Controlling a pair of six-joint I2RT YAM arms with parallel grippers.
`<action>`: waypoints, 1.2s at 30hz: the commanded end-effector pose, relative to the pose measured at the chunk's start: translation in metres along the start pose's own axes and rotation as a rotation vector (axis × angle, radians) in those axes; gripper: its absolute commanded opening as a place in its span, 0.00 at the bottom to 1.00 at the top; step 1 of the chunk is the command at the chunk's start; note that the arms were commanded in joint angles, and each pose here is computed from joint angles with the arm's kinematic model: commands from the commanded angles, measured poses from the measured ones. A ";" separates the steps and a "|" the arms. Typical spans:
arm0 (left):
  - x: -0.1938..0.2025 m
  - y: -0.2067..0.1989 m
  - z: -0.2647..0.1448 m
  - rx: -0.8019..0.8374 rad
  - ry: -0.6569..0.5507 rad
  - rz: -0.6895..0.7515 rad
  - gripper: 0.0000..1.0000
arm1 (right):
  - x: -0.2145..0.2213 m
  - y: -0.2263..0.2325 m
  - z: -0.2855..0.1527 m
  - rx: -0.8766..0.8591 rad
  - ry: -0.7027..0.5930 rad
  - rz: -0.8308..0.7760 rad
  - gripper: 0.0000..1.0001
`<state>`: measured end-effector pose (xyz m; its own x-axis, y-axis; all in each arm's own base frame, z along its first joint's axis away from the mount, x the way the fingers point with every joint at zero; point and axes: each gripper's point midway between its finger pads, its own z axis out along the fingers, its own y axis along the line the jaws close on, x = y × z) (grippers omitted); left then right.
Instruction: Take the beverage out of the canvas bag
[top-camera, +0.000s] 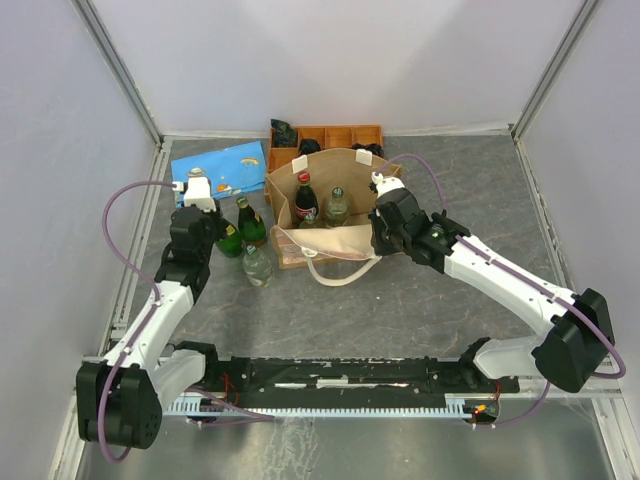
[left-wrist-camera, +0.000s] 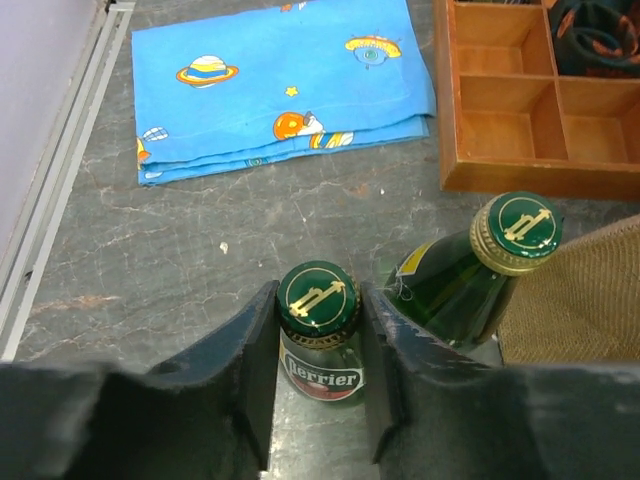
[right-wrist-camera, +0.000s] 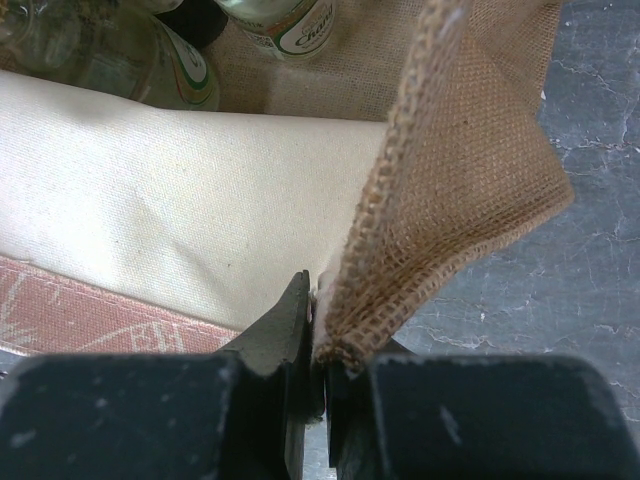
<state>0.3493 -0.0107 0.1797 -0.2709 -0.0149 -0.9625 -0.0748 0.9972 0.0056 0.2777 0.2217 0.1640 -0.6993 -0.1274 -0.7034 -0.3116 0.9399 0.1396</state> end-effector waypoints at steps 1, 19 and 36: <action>-0.056 -0.006 -0.008 0.034 -0.112 -0.016 0.56 | -0.021 0.009 -0.007 -0.028 -0.061 0.007 0.13; -0.173 -0.061 -0.074 0.324 -0.364 -0.053 0.98 | -0.023 0.011 -0.009 -0.039 -0.077 0.024 0.13; -0.160 -0.246 -0.092 0.872 -0.280 0.128 1.00 | -0.009 0.004 -0.012 -0.022 -0.043 0.027 0.13</action>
<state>0.3317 -0.2433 0.3304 -0.0640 0.0175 -0.9978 0.6527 0.7571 -0.0286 0.2769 0.2217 0.1643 -0.7030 -0.1172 -0.7015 -0.3041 0.9412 0.1475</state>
